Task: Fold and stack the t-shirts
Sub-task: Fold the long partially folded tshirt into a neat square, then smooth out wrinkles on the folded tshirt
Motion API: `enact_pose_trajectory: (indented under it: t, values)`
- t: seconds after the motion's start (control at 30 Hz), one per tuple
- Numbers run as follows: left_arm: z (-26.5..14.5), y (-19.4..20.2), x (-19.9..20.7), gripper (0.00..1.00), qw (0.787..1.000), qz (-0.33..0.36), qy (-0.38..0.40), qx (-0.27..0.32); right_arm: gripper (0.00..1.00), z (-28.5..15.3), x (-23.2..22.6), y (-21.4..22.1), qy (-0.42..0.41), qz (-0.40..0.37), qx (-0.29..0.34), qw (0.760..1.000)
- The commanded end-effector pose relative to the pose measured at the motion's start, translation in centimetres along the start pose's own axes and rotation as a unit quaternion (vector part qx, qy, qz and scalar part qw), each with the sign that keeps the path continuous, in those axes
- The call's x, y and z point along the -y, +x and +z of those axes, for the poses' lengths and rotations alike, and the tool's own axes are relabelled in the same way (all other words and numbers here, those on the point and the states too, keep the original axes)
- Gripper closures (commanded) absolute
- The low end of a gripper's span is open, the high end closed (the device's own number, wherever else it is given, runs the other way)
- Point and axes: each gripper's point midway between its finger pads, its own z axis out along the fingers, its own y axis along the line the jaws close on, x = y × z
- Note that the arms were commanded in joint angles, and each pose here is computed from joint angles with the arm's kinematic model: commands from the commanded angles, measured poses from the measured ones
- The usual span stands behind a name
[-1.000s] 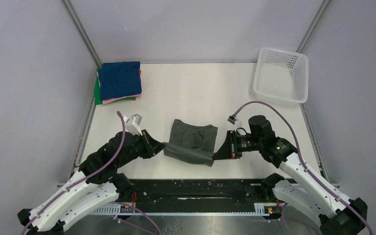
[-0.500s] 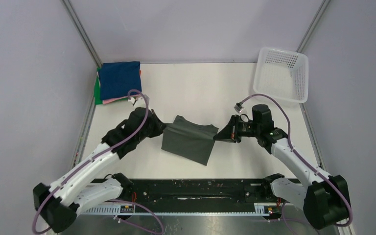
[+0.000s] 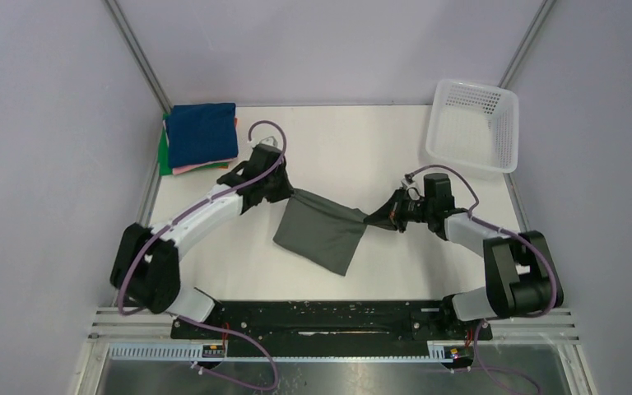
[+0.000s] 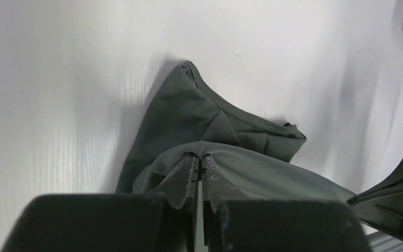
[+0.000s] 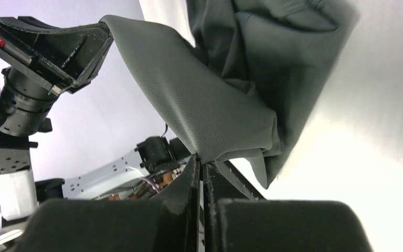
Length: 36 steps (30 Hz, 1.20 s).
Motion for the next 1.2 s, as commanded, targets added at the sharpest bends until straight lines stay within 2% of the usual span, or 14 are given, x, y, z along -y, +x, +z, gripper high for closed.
enact_pose_trajectory:
  t: [0.0,0.27,0.33,0.37,0.47,0.5,0.53,0.57,0.6,0.63,0.77,0.9,1.03,1.17]
  values:
    - [2.5,-3.6,0.9,1.00,1.000,0.011,0.005,0.019,1.00,0.7,0.2,-2.4,-0.023,0.019,0.017,0.999]
    - [8.3,-2.9,1.5,1.00,0.999,0.019,0.009,-0.044,1.00,1.8,3.0,-5.8,0.009,0.056,0.058,0.997]
    - [9.8,-2.7,1.4,1.00,0.998,0.020,0.003,-0.055,0.93,1.8,3.6,-6.5,0.018,0.064,0.068,0.995]
    - [10.3,-2.7,1.3,0.95,0.998,0.018,-0.001,-0.061,0.88,1.8,3.9,-6.8,0.020,0.070,0.071,0.995]
    - [10.7,-3.2,2.2,0.63,0.997,0.013,0.012,-0.073,0.64,1.9,4.3,-7.9,0.029,0.076,0.082,0.993]
    - [10.6,-3.7,2.6,0.43,0.997,0.012,0.019,-0.071,0.58,1.9,4.2,-8.3,0.033,0.074,0.087,0.993]
    - [10.2,-4.0,3.2,0.14,0.997,0.012,0.029,-0.069,0.48,1.7,3.9,-8.5,0.037,0.071,0.089,0.993]
    - [9.6,-4.6,3.8,0.03,0.997,0.012,0.038,-0.062,0.37,1.5,3.7,-8.6,0.042,0.065,0.092,0.993]
    - [8.9,-5.0,4.3,0.01,0.997,0.012,0.046,-0.056,0.13,1.1,3.5,-8.6,0.053,0.054,0.096,0.993]
    - [8.1,-5.3,4.6,0.01,0.997,0.012,0.053,-0.051,0.02,0.7,3.5,-8.4,0.068,0.046,0.099,0.992]
    - [4.7,-4.9,5.6,0.01,0.995,0.007,0.090,-0.043,0.00,-2.1,4.1,-7.0,0.141,0.009,0.126,0.982]
    - [2.0,-2.3,6.7,0.01,0.988,0.010,0.142,-0.058,0.01,-3.8,4.0,-4.6,0.160,-0.020,0.136,0.978]
    - [0.8,0.1,8.1,0.01,0.976,0.017,0.198,-0.086,0.00,-2.6,2.0,-1.8,0.139,-0.073,0.106,0.982]
    - [2.2,2.1,8.2,0.01,0.969,0.005,0.214,-0.126,0.00,-0.4,0.2,-0.8,0.116,-0.098,0.077,0.985]
